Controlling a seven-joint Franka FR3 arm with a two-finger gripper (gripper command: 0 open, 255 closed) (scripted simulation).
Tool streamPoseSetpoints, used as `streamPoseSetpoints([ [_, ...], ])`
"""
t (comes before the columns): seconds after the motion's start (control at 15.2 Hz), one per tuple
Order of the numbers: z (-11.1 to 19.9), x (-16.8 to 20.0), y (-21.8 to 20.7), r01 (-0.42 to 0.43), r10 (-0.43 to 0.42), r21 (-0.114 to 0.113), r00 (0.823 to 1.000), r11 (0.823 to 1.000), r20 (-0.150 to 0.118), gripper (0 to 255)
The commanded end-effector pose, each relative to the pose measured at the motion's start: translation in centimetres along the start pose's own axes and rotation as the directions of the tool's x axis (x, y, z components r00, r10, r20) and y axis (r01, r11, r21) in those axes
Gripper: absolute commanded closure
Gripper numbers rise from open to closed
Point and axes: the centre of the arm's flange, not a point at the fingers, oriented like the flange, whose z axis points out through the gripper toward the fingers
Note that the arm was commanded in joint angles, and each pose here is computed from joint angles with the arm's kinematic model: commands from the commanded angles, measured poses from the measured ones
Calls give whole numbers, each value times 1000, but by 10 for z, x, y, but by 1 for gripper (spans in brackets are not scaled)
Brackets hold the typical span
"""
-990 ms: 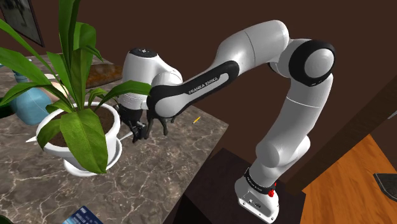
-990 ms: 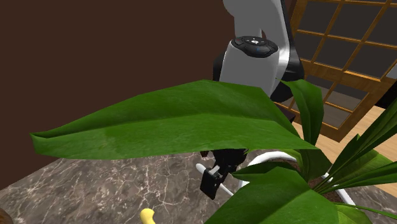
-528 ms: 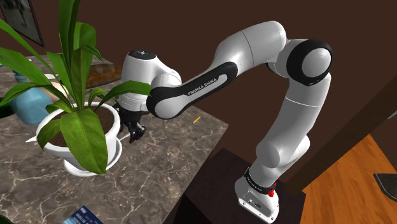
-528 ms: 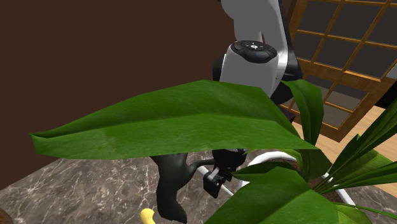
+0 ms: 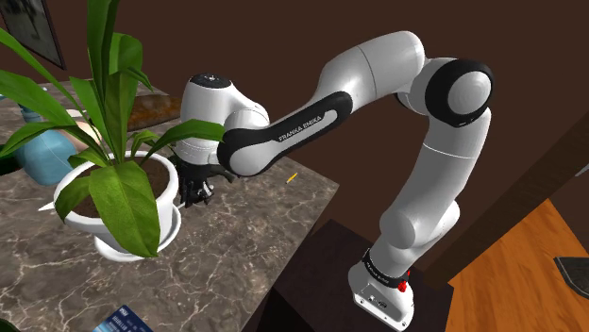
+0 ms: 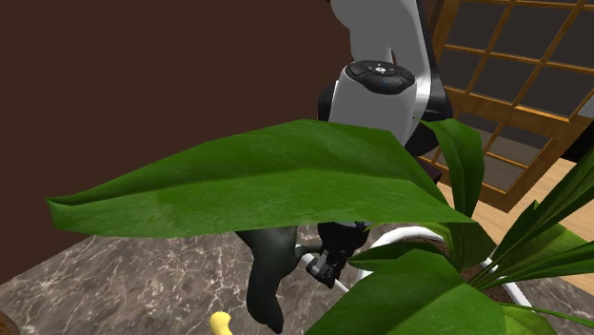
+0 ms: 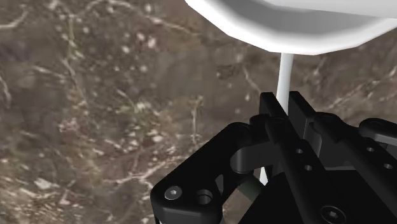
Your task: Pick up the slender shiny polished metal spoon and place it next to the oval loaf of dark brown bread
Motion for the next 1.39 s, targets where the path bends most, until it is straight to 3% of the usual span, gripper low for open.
streamPoseSetpoints([
  [0.0, 0, 0, 0, 0, 0, 0, 1000, 1000, 0, 255],
  [1.32, -104, -5, -16, 0, 0, 0, 1000, 1000, 0, 255],
])
